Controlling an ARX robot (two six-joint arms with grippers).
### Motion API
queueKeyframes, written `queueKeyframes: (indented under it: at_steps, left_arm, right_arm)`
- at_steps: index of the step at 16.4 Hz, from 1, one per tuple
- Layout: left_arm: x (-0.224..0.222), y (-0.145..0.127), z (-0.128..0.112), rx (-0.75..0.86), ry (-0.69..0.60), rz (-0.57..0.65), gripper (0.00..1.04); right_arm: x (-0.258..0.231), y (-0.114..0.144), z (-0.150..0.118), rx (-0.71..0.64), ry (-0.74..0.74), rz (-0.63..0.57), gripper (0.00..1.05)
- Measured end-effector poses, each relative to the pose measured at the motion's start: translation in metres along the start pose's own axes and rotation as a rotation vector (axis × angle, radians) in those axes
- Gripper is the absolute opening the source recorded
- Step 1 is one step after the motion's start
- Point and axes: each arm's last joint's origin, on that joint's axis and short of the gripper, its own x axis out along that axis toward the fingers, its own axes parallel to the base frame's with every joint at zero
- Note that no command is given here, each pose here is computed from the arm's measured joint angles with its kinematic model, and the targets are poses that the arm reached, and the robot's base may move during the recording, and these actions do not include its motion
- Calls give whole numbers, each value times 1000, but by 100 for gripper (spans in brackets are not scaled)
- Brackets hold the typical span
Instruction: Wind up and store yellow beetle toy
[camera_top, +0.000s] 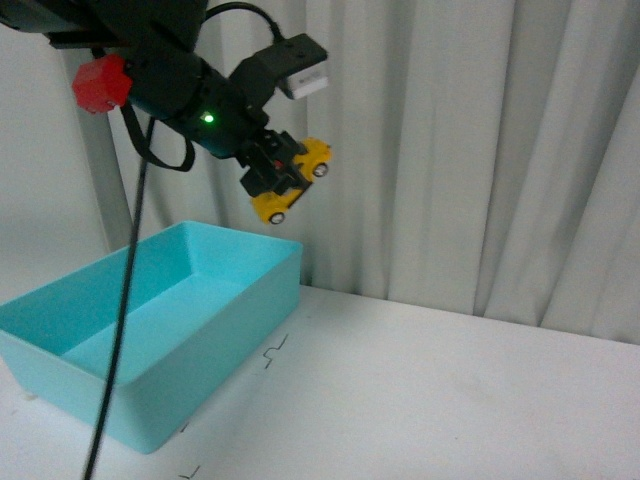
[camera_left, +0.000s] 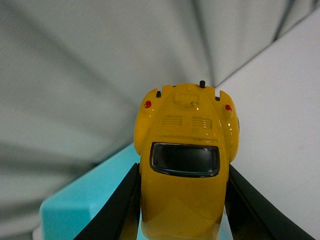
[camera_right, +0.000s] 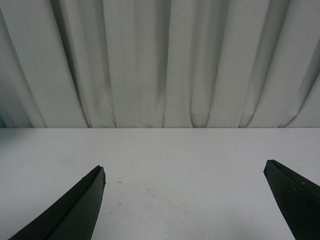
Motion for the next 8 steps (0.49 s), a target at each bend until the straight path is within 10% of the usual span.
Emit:
queueKeyframes:
  at_steps: [8]
  left_arm:
    - [33, 28, -99, -308, 447, 299, 41]
  right_arm:
    - [0, 0, 0, 0, 0, 0, 98]
